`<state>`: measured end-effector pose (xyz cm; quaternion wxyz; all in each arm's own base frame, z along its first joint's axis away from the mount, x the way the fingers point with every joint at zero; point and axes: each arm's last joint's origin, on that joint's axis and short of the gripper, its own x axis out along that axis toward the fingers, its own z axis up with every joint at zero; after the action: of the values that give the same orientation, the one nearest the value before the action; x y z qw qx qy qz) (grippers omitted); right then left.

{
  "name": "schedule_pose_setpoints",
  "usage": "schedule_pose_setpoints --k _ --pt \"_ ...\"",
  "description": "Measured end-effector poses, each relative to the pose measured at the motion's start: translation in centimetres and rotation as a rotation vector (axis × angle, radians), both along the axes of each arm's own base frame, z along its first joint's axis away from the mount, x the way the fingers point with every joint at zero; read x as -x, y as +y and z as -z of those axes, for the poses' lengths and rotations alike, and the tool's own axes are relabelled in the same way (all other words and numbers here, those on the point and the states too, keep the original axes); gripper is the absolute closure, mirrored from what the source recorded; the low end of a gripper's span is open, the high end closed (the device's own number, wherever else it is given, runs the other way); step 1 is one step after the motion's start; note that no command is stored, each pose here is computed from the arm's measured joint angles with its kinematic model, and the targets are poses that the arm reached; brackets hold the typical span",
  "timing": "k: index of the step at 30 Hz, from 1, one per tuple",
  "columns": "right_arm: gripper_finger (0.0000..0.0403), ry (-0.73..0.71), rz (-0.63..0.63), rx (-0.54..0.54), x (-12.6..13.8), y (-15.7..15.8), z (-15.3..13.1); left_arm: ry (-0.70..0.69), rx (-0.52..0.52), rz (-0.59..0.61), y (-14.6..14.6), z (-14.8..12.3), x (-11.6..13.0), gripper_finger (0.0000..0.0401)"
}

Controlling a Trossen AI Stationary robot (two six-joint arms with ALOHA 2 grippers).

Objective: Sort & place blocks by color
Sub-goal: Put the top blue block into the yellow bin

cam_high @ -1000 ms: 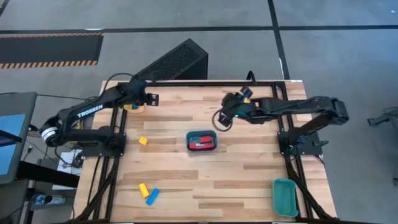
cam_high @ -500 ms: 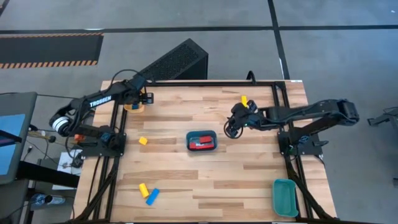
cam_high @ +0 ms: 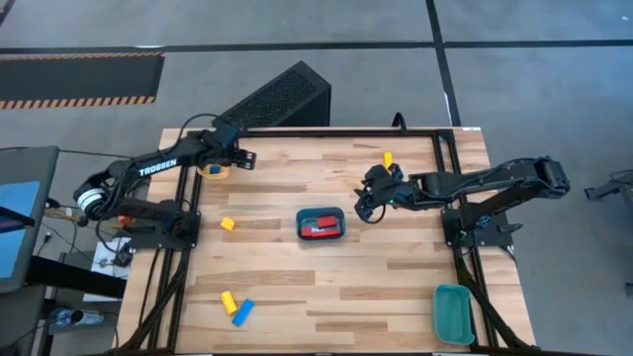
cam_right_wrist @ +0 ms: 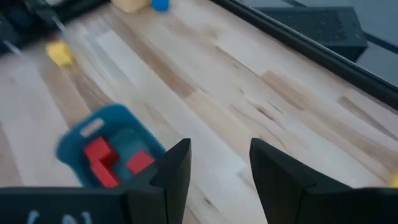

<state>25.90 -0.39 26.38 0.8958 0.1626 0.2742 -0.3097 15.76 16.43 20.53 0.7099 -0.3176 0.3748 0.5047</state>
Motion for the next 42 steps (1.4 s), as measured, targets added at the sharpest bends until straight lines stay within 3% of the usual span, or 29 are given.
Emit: schedule_pose_setpoints --k 5,12,19,26,36,42 --pt "0.0222 -0.026 -0.038 -0.006 -0.3 -0.2 -0.3 0.065 0.022 0.007 0.5 1.1 -1.0 0.0194" --pt "0.0222 0.015 -0.085 0.015 -0.3 -1.3 -0.2 0.275 0.076 0.170 3.2 1.3 -3.5 0.0193" --pt "0.0222 0.039 -0.073 0.015 -0.1 -2.6 -0.1 0.466 0.262 0.335 7.1 2.6 -5.6 0.0193" --pt "0.0220 0.083 -0.092 0.003 0.2 -2.9 0.2 0.607 0.418 0.414 10.1 3.7 -6.0 0.0193" --pt "0.0221 0.099 -0.106 0.017 0.2 -2.9 0.2 0.557 0.533 0.436 11.4 5.2 -4.8 0.0193" --pt "0.0222 0.102 -0.100 0.021 0.2 -3.1 0.2 0.564 0.550 0.431 11.1 5.6 -4.6 0.0193"
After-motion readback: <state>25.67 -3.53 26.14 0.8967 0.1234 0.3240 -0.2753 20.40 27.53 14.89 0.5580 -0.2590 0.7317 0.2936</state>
